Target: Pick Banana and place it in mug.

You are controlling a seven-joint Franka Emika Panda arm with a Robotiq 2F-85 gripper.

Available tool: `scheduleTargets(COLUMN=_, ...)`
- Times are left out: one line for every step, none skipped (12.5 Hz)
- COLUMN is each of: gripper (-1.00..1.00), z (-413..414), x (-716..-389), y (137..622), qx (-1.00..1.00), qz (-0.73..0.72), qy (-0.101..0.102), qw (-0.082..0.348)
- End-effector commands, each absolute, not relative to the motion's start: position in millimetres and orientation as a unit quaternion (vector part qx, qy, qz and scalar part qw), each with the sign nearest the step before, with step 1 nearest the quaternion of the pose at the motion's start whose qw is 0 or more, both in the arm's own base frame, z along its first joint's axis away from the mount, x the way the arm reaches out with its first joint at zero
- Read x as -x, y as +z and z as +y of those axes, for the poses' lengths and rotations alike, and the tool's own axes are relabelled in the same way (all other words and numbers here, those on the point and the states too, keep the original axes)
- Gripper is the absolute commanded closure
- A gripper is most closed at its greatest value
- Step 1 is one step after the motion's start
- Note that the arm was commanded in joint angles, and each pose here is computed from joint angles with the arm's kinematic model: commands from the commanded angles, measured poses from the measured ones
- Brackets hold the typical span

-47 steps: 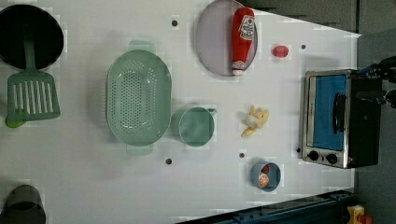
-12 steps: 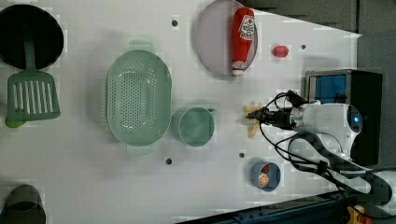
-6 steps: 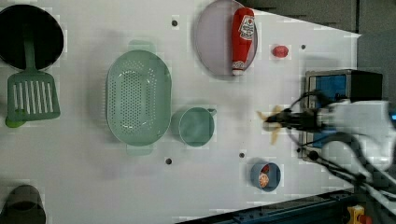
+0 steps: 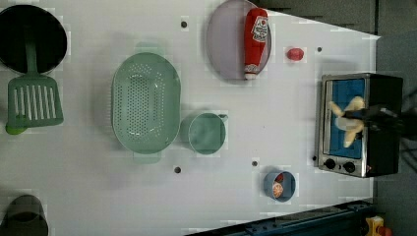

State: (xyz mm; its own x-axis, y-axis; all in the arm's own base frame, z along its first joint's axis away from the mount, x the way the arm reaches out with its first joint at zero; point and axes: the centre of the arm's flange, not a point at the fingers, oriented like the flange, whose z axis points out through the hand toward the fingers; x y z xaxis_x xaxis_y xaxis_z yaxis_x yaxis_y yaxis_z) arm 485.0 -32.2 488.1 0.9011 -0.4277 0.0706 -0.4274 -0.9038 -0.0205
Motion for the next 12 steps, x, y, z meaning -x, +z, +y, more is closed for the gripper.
scheduleTargets(gripper=0.42, z=26.6, x=-486.6, y=472.4, qx=0.987, qz=0.160, qy=-0.014, qw=-0.007)
scheduleTargets(gripper=0.42, z=53.6, x=-483.9, y=472.5, qx=0.991, qz=0.135, qy=-0.014, qw=-0.012)
scheduleTargets(gripper=0.42, z=74.6, x=-481.1, y=469.8, qx=0.993, qz=0.115, qy=-0.010, qw=-0.016)
scheduleTargets(gripper=0.42, z=104.8, x=-476.4, y=464.1, qx=0.996, qz=0.085, qy=-0.004, qw=-0.022)
scheduleTargets(gripper=0.42, z=126.6, x=-472.4, y=459.1, qx=0.998, qz=0.064, qy=-0.001, qw=-0.026)
scheduleTargets(gripper=0.42, z=145.4, x=-468.2, y=454.4, qx=0.999, qz=0.045, qy=0.002, qw=-0.030)
scheduleTargets(gripper=0.42, z=161.5, x=-464.2, y=449.5, qx=0.999, qz=0.036, qy=0.006, qw=-0.031)
scheduleTargets(gripper=0.42, z=175.1, x=-460.7, y=444.0, qx=0.998, qz=0.049, qy=0.010, qw=-0.034)
scheduleTargets(gripper=0.42, z=188.6, x=-456.8, y=437.3, qx=0.996, qz=0.077, qy=0.014, qw=-0.037)
scheduleTargets(gripper=0.42, z=201.8, x=-452.7, y=430.2, qx=0.994, qz=0.101, qy=0.019, qw=-0.040)
scheduleTargets(gripper=0.42, z=214.5, x=-448.5, y=421.4, qx=0.992, qz=0.119, qy=0.025, qw=-0.043)
scheduleTargets(gripper=0.42, z=226.0, x=-446.1, y=412.1, qx=0.990, qz=0.134, qy=0.028, qw=-0.043)
